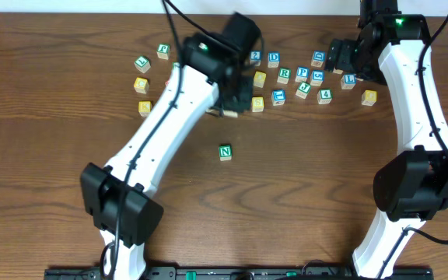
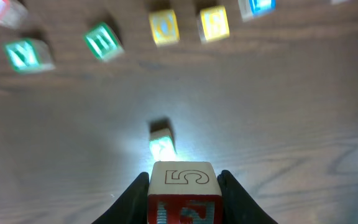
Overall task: Spell out NEURIPS
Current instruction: 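Carry the red E block with the left gripper toward the green N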
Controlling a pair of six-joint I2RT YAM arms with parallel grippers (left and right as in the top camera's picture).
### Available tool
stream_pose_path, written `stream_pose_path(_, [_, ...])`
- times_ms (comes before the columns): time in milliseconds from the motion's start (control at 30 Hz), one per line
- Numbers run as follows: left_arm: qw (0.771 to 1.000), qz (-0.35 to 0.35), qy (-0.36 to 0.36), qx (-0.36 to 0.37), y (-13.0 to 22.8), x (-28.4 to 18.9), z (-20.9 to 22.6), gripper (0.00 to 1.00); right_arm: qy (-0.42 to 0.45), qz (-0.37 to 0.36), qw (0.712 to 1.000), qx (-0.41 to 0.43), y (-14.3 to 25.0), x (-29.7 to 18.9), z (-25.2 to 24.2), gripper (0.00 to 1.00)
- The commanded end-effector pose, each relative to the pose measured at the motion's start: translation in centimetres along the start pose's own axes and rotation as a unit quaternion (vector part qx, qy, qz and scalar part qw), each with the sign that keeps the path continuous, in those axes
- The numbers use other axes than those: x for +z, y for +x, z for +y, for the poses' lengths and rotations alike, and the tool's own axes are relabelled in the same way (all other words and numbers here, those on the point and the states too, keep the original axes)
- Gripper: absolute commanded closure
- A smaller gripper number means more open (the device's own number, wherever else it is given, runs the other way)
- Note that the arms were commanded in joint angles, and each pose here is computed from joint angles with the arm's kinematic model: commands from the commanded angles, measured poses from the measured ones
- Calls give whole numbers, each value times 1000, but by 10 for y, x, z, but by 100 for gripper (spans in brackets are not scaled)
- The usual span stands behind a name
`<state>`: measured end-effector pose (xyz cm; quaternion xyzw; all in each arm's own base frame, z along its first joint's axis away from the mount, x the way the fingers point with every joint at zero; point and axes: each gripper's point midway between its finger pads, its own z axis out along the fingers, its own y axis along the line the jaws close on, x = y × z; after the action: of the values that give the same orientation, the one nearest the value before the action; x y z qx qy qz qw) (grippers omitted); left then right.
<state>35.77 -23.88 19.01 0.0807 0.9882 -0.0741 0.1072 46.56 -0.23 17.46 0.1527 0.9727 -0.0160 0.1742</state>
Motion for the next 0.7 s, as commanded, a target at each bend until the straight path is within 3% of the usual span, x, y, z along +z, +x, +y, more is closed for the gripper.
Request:
stream_pose_path(0, [999,27,-12,-24,17,20,-9,77,-3,-25,1000,6,-9,-20,-3,1])
stream_pose_path(667, [995,49,-30,-77,66,112,-24,77,-1,-24,1000,4,-8,-19,-4,1])
